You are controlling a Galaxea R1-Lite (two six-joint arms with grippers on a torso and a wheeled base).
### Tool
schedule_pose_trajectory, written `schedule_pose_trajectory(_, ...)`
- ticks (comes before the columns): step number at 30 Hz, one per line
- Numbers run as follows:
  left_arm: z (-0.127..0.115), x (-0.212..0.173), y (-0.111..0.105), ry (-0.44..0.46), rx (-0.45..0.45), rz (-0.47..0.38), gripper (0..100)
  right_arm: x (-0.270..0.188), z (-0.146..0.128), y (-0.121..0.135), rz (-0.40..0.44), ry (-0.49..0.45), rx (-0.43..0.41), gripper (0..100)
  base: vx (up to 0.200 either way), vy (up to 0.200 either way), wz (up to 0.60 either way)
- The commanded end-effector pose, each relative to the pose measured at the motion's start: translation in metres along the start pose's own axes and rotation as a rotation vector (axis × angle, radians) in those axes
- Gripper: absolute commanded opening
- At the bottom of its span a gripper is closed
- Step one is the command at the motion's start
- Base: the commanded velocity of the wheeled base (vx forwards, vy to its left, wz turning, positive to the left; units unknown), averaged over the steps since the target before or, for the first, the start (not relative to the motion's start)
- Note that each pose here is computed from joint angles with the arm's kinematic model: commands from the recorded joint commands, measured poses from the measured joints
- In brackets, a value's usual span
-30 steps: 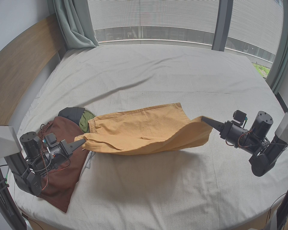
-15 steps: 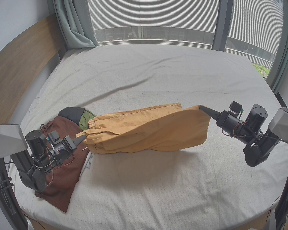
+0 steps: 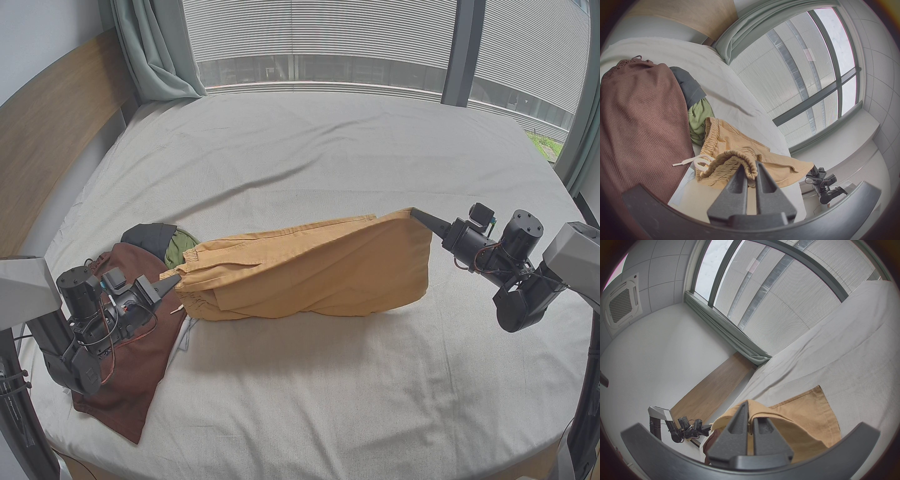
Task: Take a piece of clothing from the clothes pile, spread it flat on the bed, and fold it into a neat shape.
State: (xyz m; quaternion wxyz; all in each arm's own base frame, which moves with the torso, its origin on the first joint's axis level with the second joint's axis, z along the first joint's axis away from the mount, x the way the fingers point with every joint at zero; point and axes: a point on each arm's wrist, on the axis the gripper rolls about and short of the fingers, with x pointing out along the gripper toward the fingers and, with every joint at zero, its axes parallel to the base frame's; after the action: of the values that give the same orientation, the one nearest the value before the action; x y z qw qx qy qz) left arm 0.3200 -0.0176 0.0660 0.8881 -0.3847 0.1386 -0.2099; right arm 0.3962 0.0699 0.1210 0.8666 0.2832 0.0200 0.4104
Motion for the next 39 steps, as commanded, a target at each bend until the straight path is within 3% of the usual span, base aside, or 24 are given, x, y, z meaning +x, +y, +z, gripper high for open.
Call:
schedule_pose_trajectory(1,-0.005,0.007,0.005,0.009,-0.011,0.01,0,0.008,-0.006,-0.015,-0.001,-0.001,0.018,0,0.0,0.0,0.0)
schedule_pose_trajectory(12,0.007,0.023,0.006,-0.066,-0.055,0.0,0,0.025,-0.009,-0.035,-0.001,-0.001,0.046,0,0.0,0.0,0.0)
schedule_pose_trajectory(39,0.014,0.059,0.031,-0.108,-0.046,-0.026,0,0.044,-0.016,-0.059,-0.007,0.008,0.056,0,0.0,0.0,0.0)
